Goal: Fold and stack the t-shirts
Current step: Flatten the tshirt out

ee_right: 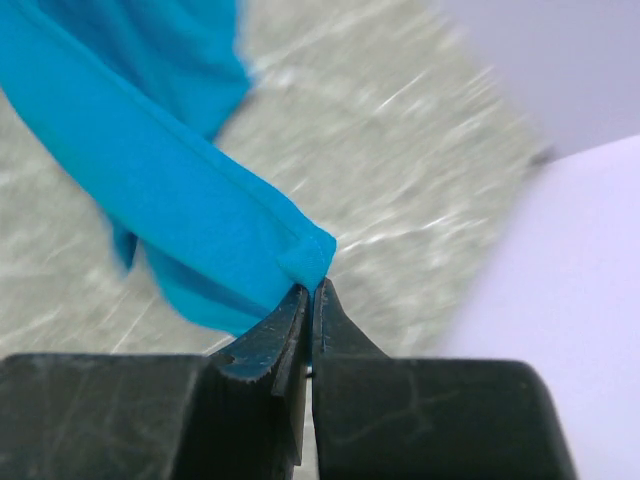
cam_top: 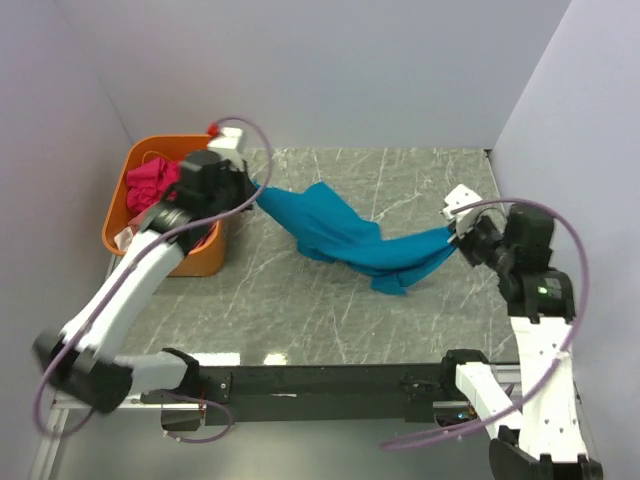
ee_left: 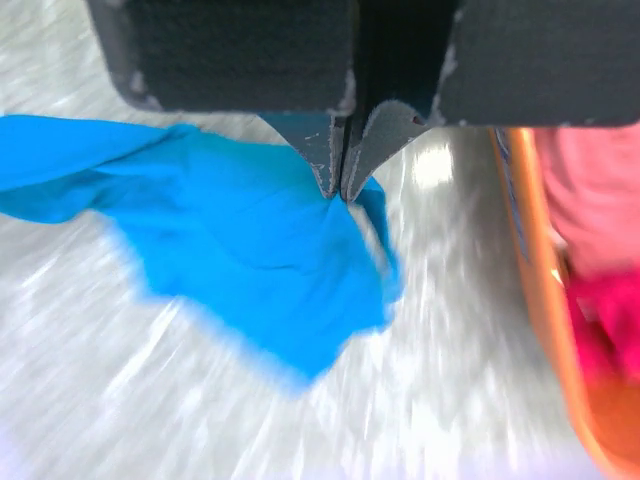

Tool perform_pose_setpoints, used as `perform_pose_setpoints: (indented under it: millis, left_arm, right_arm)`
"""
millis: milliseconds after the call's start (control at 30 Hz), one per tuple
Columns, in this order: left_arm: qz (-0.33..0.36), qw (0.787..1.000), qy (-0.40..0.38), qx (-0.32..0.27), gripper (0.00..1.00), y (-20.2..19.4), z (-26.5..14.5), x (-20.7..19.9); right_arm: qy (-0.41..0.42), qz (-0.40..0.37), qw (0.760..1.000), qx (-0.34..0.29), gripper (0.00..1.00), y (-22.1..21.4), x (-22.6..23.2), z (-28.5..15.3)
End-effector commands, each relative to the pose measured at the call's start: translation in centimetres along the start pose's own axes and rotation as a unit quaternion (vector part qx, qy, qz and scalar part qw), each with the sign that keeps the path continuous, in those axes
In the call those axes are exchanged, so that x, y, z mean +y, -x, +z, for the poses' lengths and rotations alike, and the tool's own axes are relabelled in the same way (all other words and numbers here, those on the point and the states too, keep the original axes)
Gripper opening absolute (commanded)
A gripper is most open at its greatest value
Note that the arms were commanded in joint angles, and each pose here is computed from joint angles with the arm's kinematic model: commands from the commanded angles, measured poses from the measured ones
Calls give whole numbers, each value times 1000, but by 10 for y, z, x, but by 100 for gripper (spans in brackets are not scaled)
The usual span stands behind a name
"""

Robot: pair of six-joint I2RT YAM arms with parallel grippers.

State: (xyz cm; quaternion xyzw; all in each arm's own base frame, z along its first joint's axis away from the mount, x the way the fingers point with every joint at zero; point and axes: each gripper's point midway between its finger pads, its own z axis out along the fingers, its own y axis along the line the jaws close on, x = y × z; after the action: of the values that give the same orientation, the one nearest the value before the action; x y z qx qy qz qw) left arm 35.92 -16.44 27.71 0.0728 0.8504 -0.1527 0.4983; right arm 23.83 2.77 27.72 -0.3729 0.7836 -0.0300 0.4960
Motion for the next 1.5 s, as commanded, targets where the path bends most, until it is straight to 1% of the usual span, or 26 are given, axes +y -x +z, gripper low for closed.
perform_pose_setpoints:
  millis: [0, 67, 167, 233, 300, 433, 600, 633, 700, 733, 833, 867, 967, 1000, 1033, 1067, 1100, 1133, 1167, 1200, 1233, 1300, 1333, 1400, 1433, 1467]
  left_arm:
    - [-13, 989, -20, -146, 0, 68, -66, -9]
    - [-19, 976, -23, -217, 0, 105, -105, -11]
    - [-34, 944, -14, -329, 0, 157, -182, -7]
    - [-42, 923, -15, -382, 0, 184, -223, -7]
    - [-49, 902, -24, -428, 0, 205, -262, -9]
    - [-47, 872, -67, -483, 0, 226, -314, -23]
    - [-33, 829, -133, -542, 0, 237, -371, -43]
    - [-27, 822, -150, -548, 0, 238, -380, -49]
    - [-28, 809, -174, -562, 0, 238, -398, -55]
    - [-20, 798, -194, -570, 0, 239, -409, -62]
    - [-27, 782, -226, -581, 0, 239, -429, -69]
    - [-31, 780, -237, -578, 0, 238, -430, -72]
    - [-46, 786, -244, -566, 1, 237, -416, -73]
    - [-52, 797, -240, -551, 1, 234, -397, -73]
    - [-61, 805, -238, -539, 0, 233, -383, -72]
    - [-74, 815, -239, -523, 0, 231, -364, -73]
    - [-82, 833, -235, -493, 0, 222, -331, -73]
    - [-90, 846, -229, -474, 0, 217, -308, -72]
    - [-104, 859, -229, -445, 0, 210, -278, -73]
    - [-112, 880, -222, -405, 0, 191, -235, -72]
    - [-114, 886, -219, -391, 0, 183, -214, -72]
    - [-134, 914, -193, -331, 0, 146, -139, -63]
    - [-142, 922, -179, -314, 0, 134, -115, -58]
    - [-158, 944, -149, -250, 0, 90, -46, -48]
    - [-164, 946, -131, -247, 0, 84, -28, -42]
    - [-171, 957, -107, -209, 0, 60, 14, -34]
  right_arm:
    - [-56, -35, 997, -51, 0, 48, -25, -46]
    - [-103, -54, 989, -88, 0, 82, -44, -78]
    - [-184, -61, 972, -136, 0, 122, -73, -121]
    - [-230, -59, 955, -176, 0, 146, -86, -149]
    - [-263, -49, 944, -195, 0, 156, -95, -167]
    - [-319, -39, 913, -250, 0, 181, -101, -217]
    - [-365, -29, 884, -289, 0, 201, -104, -269]
    - [-377, -34, 875, -303, 0, 207, -102, -287]
    - [-387, -38, 867, -311, 0, 211, -100, -300]
    - [-399, -41, 859, -319, 0, 213, -98, -314]
    - [-416, -43, 850, -320, 0, 212, -97, -328]
    - [-418, -43, 849, -320, 0, 210, -95, -329]
    - [-409, -40, 859, -306, 0, 201, -94, -314]
    - [-406, -39, 863, -299, 0, 197, -95, -307]
    - [-394, -33, 875, -280, 0, 188, -98, -285]
    - [-396, -32, 876, -275, 0, 183, -98, -281]
    - [-392, -28, 880, -266, 0, 177, -99, -270]
    - [-381, -22, 891, -245, 0, 165, -103, -244]
    - [-377, -21, 895, -239, 0, 157, -101, -235]
    - [-373, -18, 899, -229, 0, 149, -101, -222]
    - [-361, -11, 909, -206, 0, 132, -104, -190]
    - [-361, -9, 914, -182, 0, 112, -107, -163]
    - [-343, -2, 927, -148, 0, 86, -105, -125]
    - [-341, -5, 930, -138, 0, 70, -109, -94]
    - [-317, 1, 942, -111, 0, 46, -102, -59]
    - [-308, 3, 946, -105, 0, 39, -107, -36]
